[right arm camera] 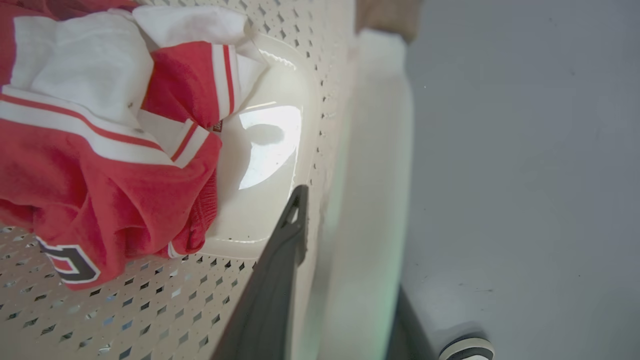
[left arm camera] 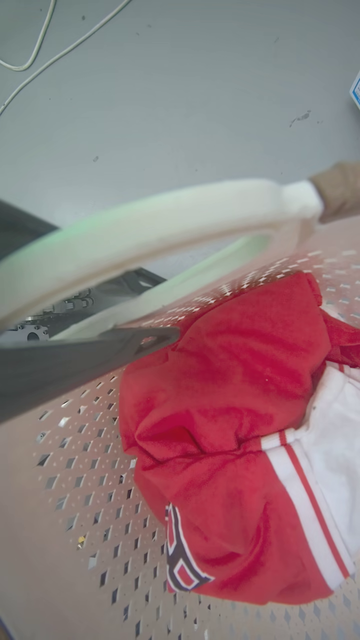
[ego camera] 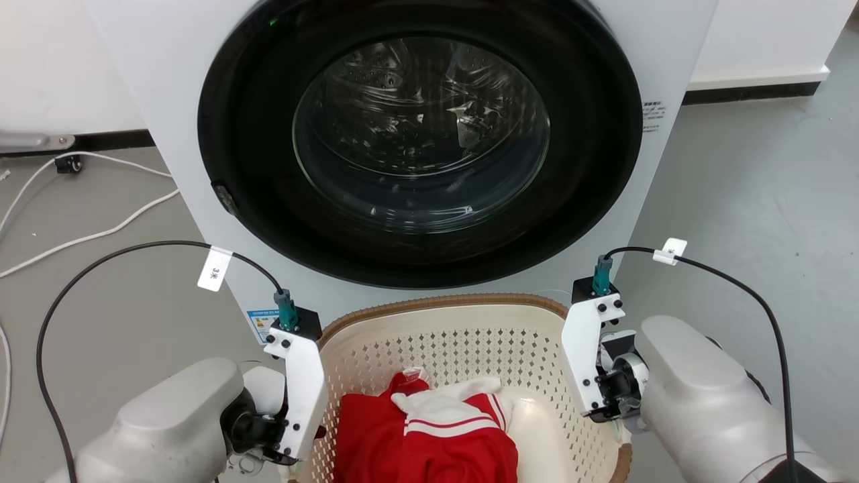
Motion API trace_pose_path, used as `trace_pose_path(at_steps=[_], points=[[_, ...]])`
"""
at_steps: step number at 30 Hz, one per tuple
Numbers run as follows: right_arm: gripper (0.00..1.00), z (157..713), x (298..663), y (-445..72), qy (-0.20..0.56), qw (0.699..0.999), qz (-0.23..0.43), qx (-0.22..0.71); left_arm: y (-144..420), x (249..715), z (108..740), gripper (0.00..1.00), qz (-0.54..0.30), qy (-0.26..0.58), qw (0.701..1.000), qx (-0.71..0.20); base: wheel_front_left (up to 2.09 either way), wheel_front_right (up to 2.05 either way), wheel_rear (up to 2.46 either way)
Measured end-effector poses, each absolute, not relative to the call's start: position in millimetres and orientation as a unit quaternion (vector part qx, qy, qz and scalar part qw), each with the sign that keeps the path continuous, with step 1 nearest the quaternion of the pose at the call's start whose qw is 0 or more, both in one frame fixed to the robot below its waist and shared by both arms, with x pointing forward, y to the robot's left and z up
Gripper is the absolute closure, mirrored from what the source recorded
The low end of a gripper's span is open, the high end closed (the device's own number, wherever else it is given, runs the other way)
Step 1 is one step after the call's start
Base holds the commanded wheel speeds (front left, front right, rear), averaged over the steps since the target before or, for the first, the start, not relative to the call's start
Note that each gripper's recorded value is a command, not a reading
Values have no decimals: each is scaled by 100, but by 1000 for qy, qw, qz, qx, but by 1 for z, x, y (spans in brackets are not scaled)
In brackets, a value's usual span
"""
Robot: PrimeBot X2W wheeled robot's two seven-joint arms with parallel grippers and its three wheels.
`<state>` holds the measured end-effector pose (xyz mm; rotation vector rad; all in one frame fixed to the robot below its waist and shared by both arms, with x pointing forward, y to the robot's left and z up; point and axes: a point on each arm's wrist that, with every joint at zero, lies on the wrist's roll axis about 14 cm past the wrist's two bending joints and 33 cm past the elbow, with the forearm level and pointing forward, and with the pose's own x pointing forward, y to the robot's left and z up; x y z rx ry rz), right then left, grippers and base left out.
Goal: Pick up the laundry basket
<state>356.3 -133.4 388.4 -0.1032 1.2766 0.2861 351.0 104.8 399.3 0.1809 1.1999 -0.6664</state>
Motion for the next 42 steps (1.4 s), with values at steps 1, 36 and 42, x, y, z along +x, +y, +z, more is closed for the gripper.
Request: trace_pose_path(at_steps=[1,36,42], points=[[100,389,356,-133,592,793,133,-48,105,351,400,100,-307,553,770,84,0,0,0],[100,396,356,-131,588,796,135,-47,107,354,409,100,-299,547,777,87,0,0,0],[100,397,356,-131,587,796,136,-47,107,354,409,100,-298,548,777,86,0,0,0]])
